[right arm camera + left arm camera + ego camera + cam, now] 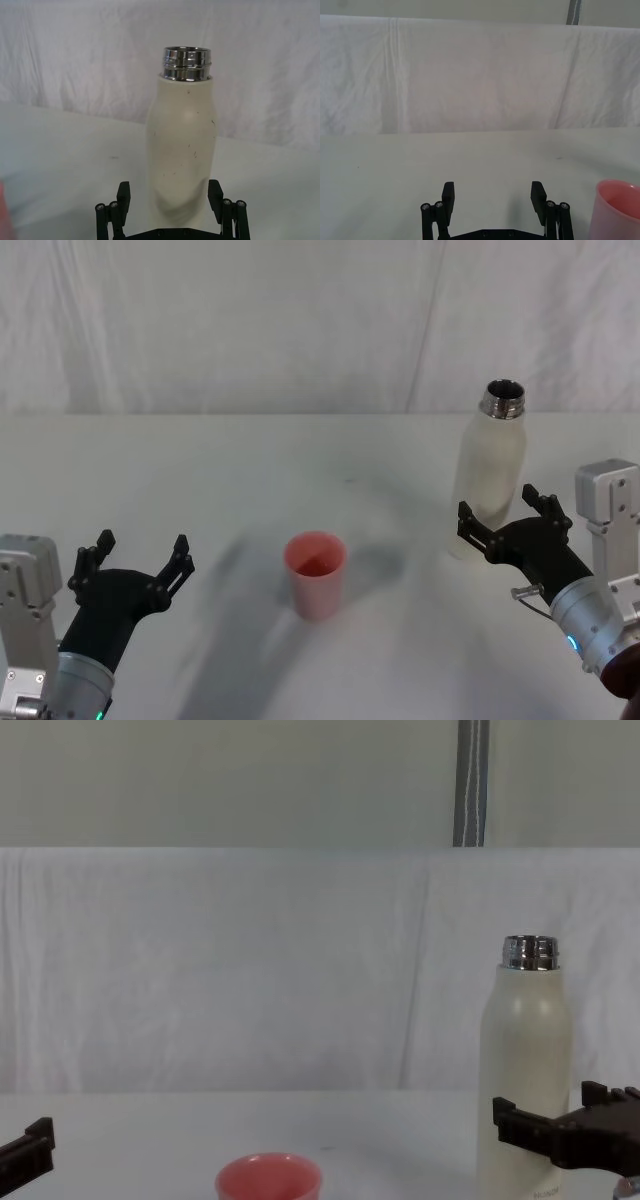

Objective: Grasp the thermos with one hand and pour water into the cup lid.

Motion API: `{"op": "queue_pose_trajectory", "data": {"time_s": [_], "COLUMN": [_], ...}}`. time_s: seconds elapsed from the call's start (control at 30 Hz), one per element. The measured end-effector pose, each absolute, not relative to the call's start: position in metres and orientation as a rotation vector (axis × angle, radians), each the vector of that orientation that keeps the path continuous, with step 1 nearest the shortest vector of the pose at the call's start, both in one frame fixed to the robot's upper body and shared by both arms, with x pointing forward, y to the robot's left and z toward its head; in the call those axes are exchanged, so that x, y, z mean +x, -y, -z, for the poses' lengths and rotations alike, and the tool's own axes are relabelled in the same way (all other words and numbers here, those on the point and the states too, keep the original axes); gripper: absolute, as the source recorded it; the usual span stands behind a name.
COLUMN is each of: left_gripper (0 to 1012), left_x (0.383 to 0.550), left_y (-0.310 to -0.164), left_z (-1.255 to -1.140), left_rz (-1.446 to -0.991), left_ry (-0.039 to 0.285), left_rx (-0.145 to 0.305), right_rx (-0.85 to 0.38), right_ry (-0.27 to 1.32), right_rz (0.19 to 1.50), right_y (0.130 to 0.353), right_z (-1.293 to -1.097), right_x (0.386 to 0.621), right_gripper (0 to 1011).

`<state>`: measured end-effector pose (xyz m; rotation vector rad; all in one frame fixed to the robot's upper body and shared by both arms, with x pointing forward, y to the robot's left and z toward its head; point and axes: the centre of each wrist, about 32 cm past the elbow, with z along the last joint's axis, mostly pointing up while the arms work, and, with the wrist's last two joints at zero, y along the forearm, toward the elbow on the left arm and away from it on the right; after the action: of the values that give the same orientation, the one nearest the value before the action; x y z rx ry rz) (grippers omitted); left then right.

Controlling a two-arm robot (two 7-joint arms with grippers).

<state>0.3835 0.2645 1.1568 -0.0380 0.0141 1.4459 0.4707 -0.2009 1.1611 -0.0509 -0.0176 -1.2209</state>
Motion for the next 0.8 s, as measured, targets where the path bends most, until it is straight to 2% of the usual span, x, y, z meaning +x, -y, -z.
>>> {"op": "queue_pose_trajectory", "data": {"time_s": [0.8], "left_gripper": [1001], "left_x": [0.384], "left_y": [-0.265], "left_z": [-1.157], "left_rz": [-1.446], "left_ry": [-0.014], "left_rx": [-0.038], "right_rx": [-0.031], "right_ry": [-0.034], "right_rz": [1.236], "right_y": [0.196], "right_z": [-1.161], "right_x": [0.489], "right_gripper": [1001]}}
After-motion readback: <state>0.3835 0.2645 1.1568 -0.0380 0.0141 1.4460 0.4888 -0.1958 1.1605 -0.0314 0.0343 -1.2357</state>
